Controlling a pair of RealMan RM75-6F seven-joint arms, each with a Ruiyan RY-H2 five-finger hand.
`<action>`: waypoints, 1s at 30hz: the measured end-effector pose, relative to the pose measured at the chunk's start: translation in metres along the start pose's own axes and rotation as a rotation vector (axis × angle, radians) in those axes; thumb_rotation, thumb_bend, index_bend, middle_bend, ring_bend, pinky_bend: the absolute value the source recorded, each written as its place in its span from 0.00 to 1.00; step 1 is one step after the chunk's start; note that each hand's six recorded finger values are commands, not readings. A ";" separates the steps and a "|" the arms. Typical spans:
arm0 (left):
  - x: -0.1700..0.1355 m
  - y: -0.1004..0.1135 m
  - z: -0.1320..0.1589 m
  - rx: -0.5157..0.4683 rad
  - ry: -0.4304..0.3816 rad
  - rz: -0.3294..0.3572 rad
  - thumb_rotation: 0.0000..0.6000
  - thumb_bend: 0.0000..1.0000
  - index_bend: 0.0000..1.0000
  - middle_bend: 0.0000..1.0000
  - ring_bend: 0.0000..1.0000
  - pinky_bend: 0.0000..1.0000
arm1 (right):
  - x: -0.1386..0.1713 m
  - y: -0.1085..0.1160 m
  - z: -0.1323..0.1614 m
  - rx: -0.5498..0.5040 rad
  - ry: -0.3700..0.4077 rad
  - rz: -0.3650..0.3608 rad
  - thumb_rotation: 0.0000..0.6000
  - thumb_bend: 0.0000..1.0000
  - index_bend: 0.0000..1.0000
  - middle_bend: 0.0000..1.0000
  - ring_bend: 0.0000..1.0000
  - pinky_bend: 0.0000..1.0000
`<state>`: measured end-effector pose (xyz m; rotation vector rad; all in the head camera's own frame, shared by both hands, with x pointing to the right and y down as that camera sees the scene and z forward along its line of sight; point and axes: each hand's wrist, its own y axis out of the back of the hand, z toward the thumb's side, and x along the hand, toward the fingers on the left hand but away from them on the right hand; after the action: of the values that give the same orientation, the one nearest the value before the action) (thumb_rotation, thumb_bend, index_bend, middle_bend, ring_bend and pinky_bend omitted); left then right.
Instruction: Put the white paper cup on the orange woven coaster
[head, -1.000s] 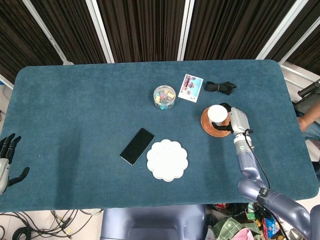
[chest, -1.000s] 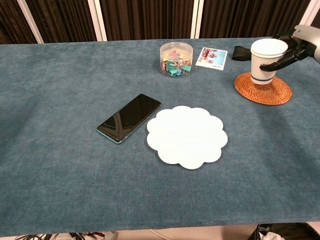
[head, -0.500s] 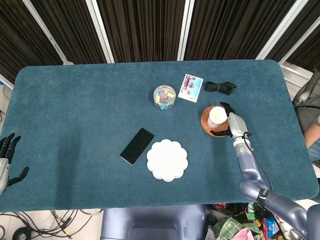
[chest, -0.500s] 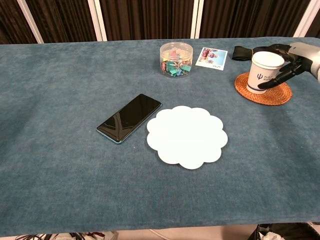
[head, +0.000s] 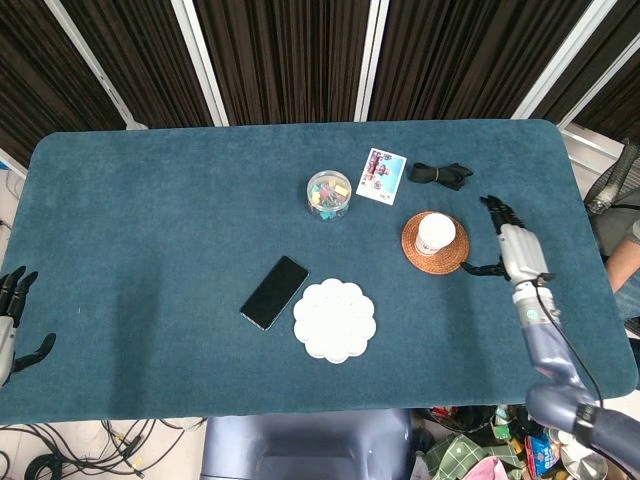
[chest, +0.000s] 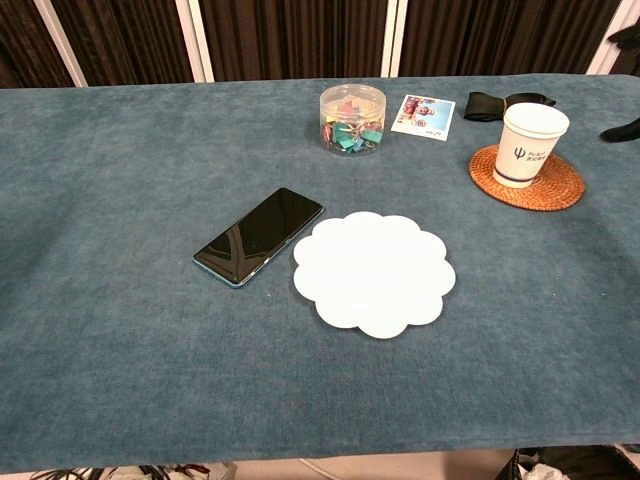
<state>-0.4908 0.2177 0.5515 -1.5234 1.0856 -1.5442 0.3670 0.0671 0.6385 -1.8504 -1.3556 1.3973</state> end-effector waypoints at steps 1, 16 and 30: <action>0.000 0.000 0.000 0.000 0.000 0.001 1.00 0.28 0.00 0.00 0.00 0.00 | 0.006 0.007 0.000 0.005 0.007 -0.016 1.00 0.06 0.02 0.00 0.03 0.12; -0.005 0.003 0.005 -0.003 -0.018 0.006 1.00 0.28 0.00 0.00 0.00 0.00 | 0.167 0.031 -0.027 0.310 0.016 -0.138 1.00 0.06 0.02 0.00 0.03 0.12; -0.005 0.006 0.014 -0.025 -0.081 0.021 1.00 0.28 0.00 0.00 0.00 0.00 | 0.197 0.002 -0.041 0.500 0.077 -0.102 1.00 0.06 0.02 0.01 0.03 0.12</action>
<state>-0.4772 0.2180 0.5432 -1.5724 1.0753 -1.4475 0.4052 0.2495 0.5618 -1.4672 -0.9369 1.4350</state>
